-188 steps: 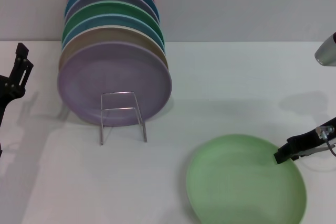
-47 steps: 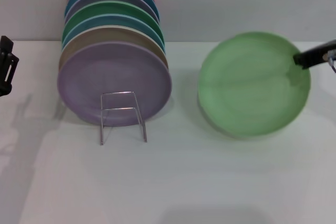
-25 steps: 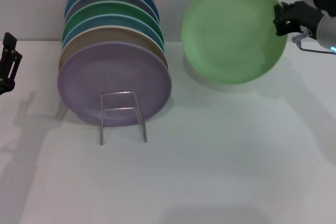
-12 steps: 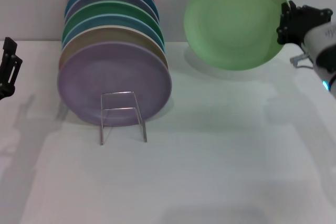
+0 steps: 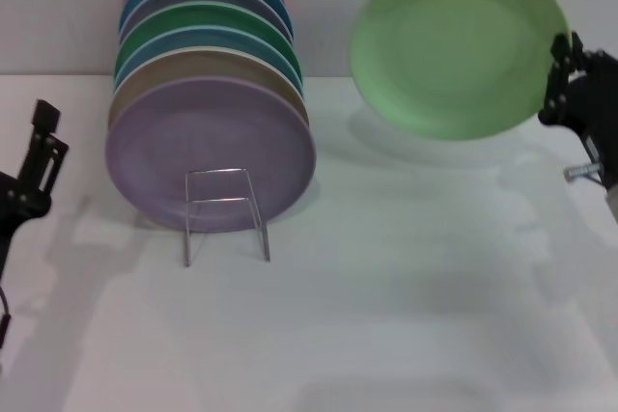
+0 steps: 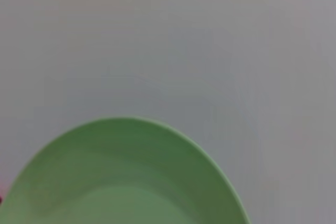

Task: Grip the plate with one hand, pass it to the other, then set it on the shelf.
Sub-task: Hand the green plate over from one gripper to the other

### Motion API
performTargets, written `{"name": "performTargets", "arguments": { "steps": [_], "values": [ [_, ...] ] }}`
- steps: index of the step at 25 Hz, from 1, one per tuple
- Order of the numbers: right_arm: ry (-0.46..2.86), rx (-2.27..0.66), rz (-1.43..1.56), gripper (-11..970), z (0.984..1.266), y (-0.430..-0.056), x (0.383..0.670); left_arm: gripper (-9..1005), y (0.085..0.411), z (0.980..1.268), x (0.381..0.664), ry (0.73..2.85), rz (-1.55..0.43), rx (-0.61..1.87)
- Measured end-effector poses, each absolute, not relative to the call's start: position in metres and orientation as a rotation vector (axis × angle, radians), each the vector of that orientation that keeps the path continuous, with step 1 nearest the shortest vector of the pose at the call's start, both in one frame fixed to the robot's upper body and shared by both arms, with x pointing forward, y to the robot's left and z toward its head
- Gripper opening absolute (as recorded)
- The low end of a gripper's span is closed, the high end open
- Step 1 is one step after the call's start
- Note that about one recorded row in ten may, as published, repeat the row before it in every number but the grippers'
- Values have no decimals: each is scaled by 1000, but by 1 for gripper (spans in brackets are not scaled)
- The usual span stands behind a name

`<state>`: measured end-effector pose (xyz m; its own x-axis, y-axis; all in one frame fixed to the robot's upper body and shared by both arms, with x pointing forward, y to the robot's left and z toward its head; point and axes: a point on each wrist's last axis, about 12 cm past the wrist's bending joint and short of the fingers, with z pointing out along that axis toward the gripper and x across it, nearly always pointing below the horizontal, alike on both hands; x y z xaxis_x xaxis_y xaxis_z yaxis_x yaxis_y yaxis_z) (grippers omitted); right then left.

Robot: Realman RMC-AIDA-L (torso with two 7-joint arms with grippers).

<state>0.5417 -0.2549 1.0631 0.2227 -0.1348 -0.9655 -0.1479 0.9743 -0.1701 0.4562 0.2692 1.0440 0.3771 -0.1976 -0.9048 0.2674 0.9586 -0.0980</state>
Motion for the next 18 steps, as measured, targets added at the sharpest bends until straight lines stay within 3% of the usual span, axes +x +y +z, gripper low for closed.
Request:
{"name": "performTargets", "arguments": {
  "steps": [11, 18],
  "values": [
    [1287, -275, 117, 32, 1038, -244, 469, 760, 231, 1035, 436, 1185, -478, 231],
    [1286, -260, 162, 34, 1031, -236, 443, 760, 208, 1029, 436, 1233, -507, 357]
  ]
}}
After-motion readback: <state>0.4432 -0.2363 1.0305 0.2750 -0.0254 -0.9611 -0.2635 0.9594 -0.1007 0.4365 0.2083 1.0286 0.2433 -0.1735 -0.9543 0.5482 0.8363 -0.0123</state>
